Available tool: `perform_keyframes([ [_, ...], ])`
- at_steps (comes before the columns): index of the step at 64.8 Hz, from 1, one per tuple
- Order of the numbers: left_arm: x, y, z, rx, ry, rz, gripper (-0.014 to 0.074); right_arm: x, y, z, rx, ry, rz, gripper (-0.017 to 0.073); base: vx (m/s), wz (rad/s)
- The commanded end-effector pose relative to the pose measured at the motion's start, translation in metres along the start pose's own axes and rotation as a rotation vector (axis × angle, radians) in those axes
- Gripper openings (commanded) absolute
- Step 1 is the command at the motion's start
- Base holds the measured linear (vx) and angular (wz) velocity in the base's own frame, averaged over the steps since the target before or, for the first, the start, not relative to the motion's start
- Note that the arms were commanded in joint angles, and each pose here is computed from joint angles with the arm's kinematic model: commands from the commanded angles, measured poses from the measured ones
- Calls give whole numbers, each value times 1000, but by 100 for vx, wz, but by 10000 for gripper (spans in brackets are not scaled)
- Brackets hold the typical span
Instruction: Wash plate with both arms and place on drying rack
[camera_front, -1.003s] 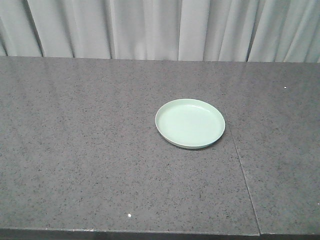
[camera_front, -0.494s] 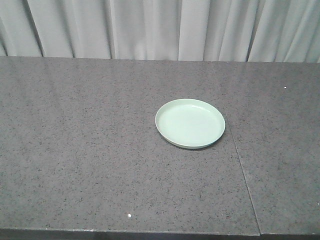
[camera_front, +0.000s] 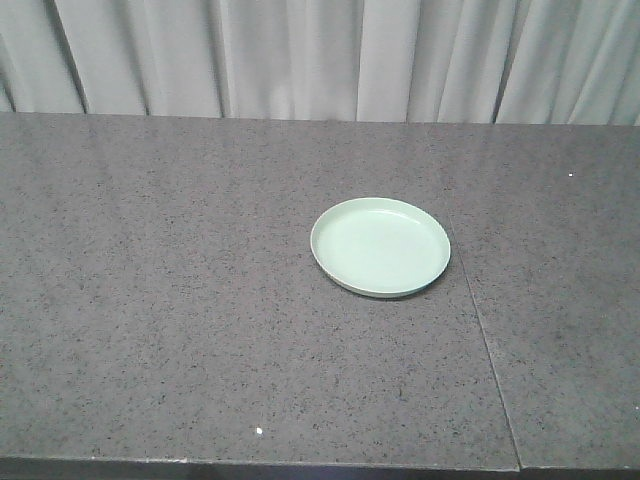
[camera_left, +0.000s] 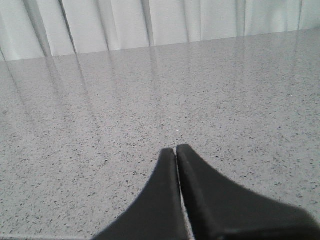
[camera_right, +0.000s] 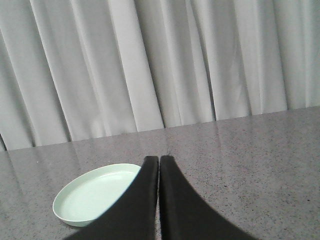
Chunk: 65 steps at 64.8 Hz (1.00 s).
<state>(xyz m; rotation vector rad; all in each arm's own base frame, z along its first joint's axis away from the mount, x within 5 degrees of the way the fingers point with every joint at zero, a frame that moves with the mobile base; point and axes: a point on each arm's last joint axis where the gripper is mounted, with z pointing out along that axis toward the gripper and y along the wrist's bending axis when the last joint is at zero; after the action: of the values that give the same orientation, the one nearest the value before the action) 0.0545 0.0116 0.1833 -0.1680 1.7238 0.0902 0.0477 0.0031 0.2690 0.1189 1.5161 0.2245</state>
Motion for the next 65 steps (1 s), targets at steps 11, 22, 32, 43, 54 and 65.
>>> perform_keyframes([
  [11,-15,-2,-4,25,-101,-6,-6,-68,15,14,-24,-137,-38,-1,0,0],
  [22,-15,-2,-4,25,-101,-6,-6,-85,19,41,10,60,-156,10,0,0],
  [32,-15,-2,-4,25,-101,-6,-6,-97,24,66,-12,192,-222,139,0,0],
  [43,-15,-2,-4,25,-101,-6,-6,-98,29,93,-65,242,-267,426,0,0],
  [54,-15,-2,-4,25,-101,-6,-6,-93,32,116,-97,334,-231,545,0,0],
  [65,-15,-2,-4,25,-101,-6,-6,-105,43,147,-186,428,-232,540,0,0],
])
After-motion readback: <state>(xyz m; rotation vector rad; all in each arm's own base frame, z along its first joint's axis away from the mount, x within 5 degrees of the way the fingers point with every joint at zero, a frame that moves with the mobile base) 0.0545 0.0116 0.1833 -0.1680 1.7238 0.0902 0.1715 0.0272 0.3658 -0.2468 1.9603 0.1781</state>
